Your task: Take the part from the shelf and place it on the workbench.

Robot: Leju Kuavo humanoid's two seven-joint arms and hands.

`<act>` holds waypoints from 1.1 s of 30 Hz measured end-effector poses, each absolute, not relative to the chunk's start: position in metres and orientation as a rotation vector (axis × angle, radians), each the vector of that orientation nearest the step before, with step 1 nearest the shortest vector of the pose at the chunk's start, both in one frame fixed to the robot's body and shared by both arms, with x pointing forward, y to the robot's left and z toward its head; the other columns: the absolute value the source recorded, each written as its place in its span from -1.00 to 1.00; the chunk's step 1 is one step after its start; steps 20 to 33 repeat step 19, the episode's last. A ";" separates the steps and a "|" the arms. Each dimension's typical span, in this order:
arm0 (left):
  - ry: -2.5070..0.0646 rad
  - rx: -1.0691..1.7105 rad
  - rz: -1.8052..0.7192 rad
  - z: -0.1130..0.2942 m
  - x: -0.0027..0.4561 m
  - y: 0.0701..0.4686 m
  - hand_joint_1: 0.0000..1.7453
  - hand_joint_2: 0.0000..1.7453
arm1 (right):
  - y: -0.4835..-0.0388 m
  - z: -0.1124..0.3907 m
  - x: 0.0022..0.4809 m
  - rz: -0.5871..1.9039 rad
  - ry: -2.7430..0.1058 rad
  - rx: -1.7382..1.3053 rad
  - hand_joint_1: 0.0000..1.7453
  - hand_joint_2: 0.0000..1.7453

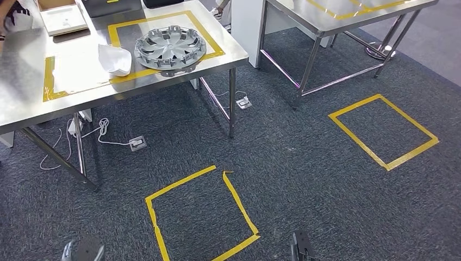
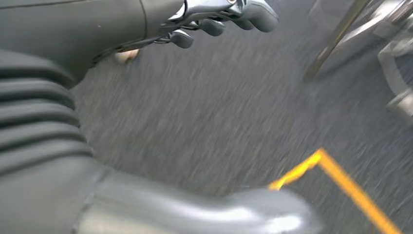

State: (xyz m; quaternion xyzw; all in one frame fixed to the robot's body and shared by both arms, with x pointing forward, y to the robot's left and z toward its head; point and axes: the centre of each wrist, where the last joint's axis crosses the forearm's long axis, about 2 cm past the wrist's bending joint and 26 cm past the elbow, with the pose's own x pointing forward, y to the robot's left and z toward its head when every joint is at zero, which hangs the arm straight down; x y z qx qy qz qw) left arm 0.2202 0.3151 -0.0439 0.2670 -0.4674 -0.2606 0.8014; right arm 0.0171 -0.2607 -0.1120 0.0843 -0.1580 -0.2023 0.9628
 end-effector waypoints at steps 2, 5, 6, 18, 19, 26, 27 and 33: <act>-0.935 0.516 -0.514 -0.054 0.203 0.314 -1.00 -1.00 | -0.263 -0.112 0.015 -0.378 -0.311 0.158 -1.00 -1.00; -0.834 0.434 -0.445 -0.067 0.176 0.312 -1.00 -1.00 | -0.267 -0.112 0.012 -0.327 -0.296 0.138 -1.00 -1.00; -0.800 0.408 -0.423 -0.071 0.166 0.311 -1.00 -1.00 | -0.268 -0.112 0.011 -0.311 -0.292 0.131 -1.00 -1.00; -0.421 0.122 -0.136 -0.104 0.056 0.301 -1.00 -1.00 | -0.281 -0.112 0.001 -0.118 -0.242 0.050 -1.00 -1.00; -0.407 0.112 -0.123 -0.104 0.051 0.301 -1.00 -1.00 | -0.282 -0.112 0.000 -0.111 -0.241 0.047 -1.00 -1.00; -0.407 0.112 -0.123 -0.104 0.051 0.301 -1.00 -1.00 | -0.282 -0.112 0.000 -0.111 -0.241 0.047 -1.00 -1.00; -0.407 0.112 -0.123 -0.104 0.051 0.301 -1.00 -1.00 | -0.282 -0.112 0.000 -0.111 -0.241 0.047 -1.00 -1.00; -0.407 0.112 -0.123 -0.104 0.051 0.301 -1.00 -1.00 | -0.282 -0.112 0.000 -0.111 -0.241 0.047 -1.00 -1.00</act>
